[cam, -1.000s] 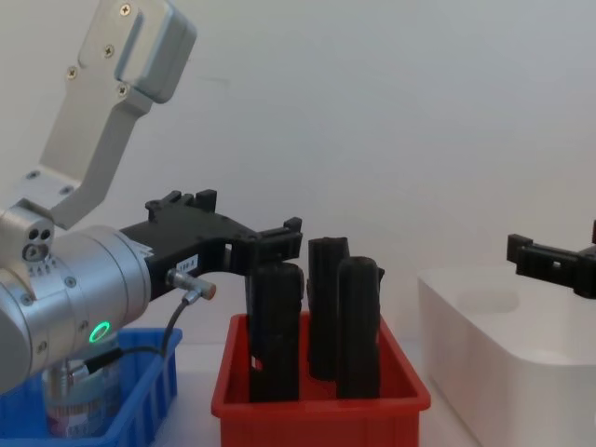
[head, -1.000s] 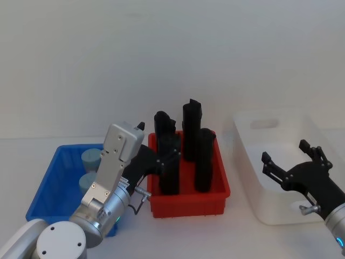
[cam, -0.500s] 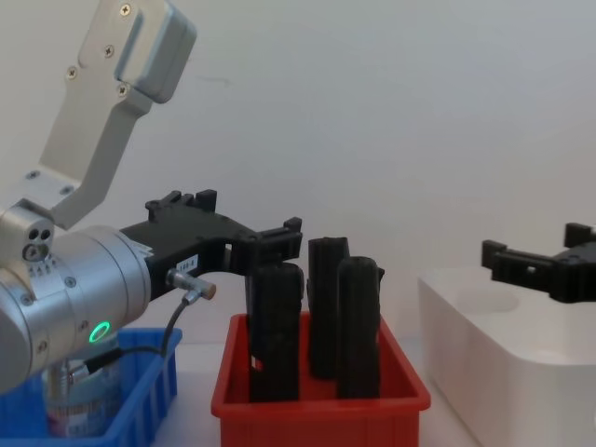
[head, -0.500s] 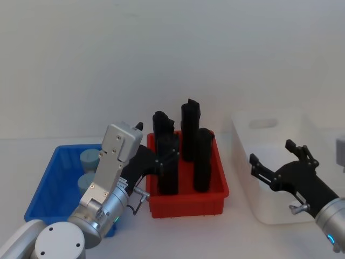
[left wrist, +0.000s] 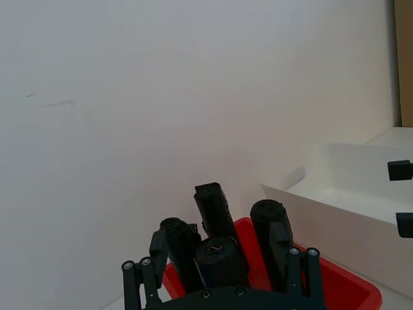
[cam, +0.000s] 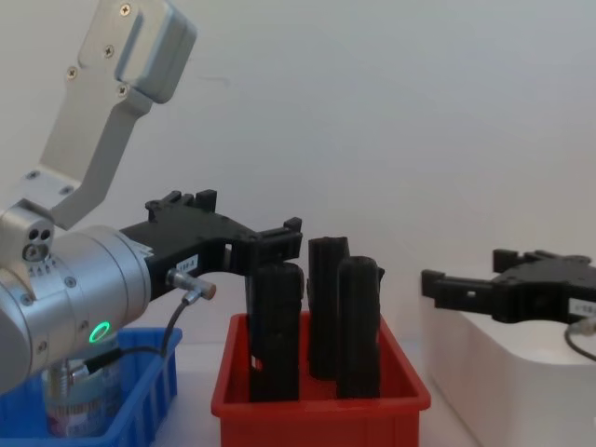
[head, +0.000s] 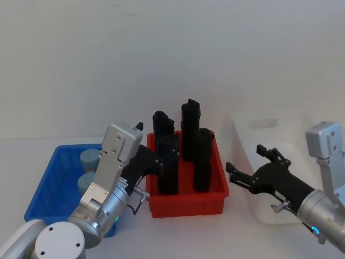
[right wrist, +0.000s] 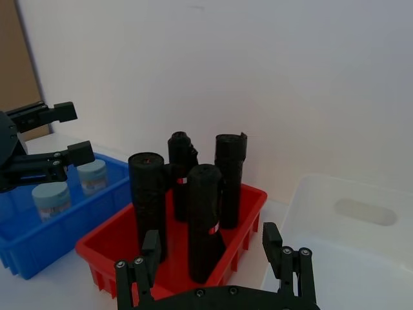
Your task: Pick the cotton swabs from the blue box and place them into the white box.
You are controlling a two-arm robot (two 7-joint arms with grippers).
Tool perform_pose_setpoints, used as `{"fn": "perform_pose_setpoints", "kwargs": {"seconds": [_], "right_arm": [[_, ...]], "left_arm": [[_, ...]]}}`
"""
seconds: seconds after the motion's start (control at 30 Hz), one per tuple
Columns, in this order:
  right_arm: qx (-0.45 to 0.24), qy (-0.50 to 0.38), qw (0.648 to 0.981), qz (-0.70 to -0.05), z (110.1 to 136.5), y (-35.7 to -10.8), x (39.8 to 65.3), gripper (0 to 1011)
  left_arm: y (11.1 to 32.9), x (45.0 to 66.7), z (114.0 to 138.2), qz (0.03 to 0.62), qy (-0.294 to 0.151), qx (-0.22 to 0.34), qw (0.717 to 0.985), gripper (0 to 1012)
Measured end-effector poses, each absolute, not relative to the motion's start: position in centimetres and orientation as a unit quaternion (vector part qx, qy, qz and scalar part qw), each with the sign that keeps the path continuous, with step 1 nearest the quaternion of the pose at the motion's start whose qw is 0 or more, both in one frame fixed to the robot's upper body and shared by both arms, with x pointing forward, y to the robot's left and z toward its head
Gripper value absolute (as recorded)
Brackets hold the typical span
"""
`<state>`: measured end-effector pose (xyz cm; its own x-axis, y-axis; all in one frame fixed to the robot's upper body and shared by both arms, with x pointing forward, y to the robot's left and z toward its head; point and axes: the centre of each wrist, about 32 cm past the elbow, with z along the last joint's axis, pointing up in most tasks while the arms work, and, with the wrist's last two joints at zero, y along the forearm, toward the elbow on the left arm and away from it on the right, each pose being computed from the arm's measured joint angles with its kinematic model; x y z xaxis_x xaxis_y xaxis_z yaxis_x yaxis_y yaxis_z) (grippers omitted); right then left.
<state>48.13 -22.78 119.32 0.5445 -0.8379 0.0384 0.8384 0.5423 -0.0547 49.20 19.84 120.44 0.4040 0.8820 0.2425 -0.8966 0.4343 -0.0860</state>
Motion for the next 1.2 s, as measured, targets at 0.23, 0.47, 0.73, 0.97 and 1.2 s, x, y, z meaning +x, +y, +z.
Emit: {"fn": "perform_pose_setpoints", "kwargs": {"seconds": [0.23, 0.47, 0.73, 0.97, 1.2], "right_arm": [[-0.053, 0.009, 0.894, -0.445, 119.6, -22.5, 49.7, 1001], [-0.067, 0.013, 0.902, -0.426, 120.0, -22.1, 50.7, 1001], [-0.077, 0.013, 0.898, -0.432, 120.3, -21.3, 52.0, 1002], [-0.082, 0.007, 0.892, -0.445, 120.3, -20.6, 52.8, 1001], [-0.089, -0.001, 0.886, -0.456, 120.1, -19.8, 54.0, 1001]], "left_arm": [[19.8, 49.2, 120.4, 0.531, -0.126, 0.029, 0.837, 1004], [19.8, 49.2, 120.4, 0.531, -0.126, 0.029, 0.837, 1004], [19.8, 49.2, 120.4, 0.531, -0.126, 0.029, 0.837, 1004], [19.8, 49.2, 120.4, 0.531, -0.126, 0.029, 0.837, 1004], [19.8, 49.2, 120.4, 0.531, -0.126, 0.029, 0.837, 1004]]}}
